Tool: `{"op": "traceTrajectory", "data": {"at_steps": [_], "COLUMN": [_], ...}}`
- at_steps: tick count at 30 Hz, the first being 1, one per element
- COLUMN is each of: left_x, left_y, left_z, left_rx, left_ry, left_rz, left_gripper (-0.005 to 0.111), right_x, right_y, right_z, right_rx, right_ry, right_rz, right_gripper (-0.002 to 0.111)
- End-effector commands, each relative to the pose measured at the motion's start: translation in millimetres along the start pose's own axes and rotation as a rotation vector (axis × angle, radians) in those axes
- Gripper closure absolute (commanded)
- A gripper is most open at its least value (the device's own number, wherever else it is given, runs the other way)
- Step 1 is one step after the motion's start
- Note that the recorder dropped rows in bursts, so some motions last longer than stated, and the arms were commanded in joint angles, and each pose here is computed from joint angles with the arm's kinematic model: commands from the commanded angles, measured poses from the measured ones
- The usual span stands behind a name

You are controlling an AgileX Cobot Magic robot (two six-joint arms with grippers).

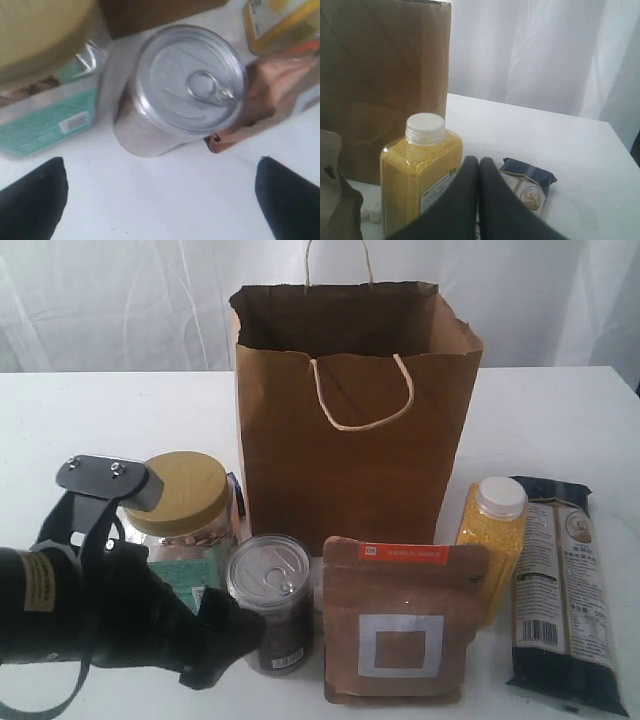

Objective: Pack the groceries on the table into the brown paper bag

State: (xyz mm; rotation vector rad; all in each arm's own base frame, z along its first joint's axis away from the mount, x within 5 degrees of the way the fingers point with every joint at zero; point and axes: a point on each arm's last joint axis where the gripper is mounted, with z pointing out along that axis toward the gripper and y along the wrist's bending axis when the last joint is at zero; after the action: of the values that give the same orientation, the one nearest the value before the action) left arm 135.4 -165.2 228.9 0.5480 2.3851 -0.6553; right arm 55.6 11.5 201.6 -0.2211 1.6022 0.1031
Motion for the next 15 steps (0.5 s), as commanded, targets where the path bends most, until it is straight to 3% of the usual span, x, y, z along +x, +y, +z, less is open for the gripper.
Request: {"op": "traceTrajectory", "data": {"at_steps": [1,9,15], "left_x": [2.5,1.2,-0.4], "left_y": [-7.6,-5.3,-3.3], "left_z": [-4.9,-4.8,-6.1], "left_rx": [0.076,0.057,0.053], "left_ry": [0.025,0.013,0.004], "left_rz": [0.065,0.125,0.109], "left_gripper": [0.002,0.002,0.002], "right_x": [-0.8,-0.8,-0.8], "right_y": [-0.4,-0.4,-0.4], "right_z": [-0.4,-0.4,-0.4], "right_rx": [0.007,0.007,0.007], "right_ry": [-0.013,-0.013,-0.013], "right_rz": [-0.005,-0.005,-0.005], "right_gripper": [0.108,0.108,0.108]}}
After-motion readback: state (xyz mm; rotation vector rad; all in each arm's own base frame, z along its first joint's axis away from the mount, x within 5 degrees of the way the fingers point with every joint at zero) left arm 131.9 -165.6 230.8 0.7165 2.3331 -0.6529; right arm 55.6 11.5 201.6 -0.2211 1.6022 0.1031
